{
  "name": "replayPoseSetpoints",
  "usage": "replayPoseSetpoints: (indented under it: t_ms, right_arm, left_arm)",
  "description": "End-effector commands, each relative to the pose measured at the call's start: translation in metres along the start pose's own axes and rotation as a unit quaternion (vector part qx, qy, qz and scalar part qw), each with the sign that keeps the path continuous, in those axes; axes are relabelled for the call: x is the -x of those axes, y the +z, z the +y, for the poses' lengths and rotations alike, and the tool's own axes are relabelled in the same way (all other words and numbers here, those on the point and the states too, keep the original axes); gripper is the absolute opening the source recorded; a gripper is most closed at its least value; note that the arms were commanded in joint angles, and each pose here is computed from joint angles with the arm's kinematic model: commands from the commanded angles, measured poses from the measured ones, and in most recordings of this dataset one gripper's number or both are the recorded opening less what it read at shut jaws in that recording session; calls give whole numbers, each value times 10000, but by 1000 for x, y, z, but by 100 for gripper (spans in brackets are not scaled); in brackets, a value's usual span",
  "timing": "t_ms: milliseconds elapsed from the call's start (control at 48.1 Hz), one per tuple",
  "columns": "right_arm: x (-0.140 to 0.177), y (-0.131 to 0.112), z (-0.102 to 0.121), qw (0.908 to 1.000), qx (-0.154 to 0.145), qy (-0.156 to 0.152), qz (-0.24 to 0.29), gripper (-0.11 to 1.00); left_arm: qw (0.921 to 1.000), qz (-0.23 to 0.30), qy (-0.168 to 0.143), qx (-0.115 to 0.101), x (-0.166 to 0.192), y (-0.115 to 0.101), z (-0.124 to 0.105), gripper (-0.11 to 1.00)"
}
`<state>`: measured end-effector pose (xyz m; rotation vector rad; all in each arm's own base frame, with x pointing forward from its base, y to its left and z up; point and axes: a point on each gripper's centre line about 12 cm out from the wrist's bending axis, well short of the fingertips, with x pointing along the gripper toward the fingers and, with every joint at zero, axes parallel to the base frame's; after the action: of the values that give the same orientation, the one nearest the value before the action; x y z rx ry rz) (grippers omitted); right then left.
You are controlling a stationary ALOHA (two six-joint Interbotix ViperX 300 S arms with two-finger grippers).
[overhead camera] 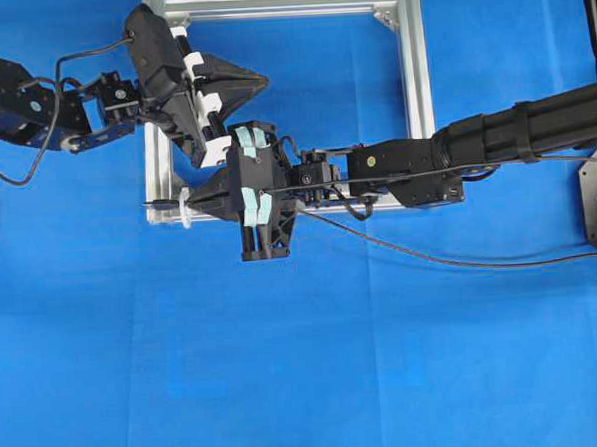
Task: Insert the wire through the string loop located on the left side.
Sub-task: 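Swing the open left gripper out and around to the loop's far side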
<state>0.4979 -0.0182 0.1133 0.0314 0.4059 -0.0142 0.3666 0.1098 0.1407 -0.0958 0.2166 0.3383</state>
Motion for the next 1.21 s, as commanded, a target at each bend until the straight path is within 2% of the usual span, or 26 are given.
replayPoseSetpoints:
  t_ms: [0, 229, 603, 873, 1081, 1185]
  right_arm:
    - [2, 18, 1, 9998, 17, 12, -214, 0]
    - [2, 18, 1, 9998, 17, 12, -222, 0]
    - [2, 17, 2, 9998, 20, 19, -214, 0]
    - [2, 16, 2, 9998, 20, 18, -199, 0]
    - [2, 17, 3, 9998, 23, 26, -214, 0]
    - [2, 18, 2, 9997, 20, 20, -229, 0]
  left_arm:
    - [9997, -260, -27, -5, 1, 18, -1, 0]
    - [9998, -217, 28, 3, 18, 16, 4, 0]
    - [9996, -93, 273, 69, 87, 4, 22, 0]
    - [9985, 183, 499, 162, 131, -1, 35, 0]
    - [9984, 182, 500, 183, 145, -2, 35, 0]
    - [9989, 212, 367, 189, 147, -3, 28, 0]
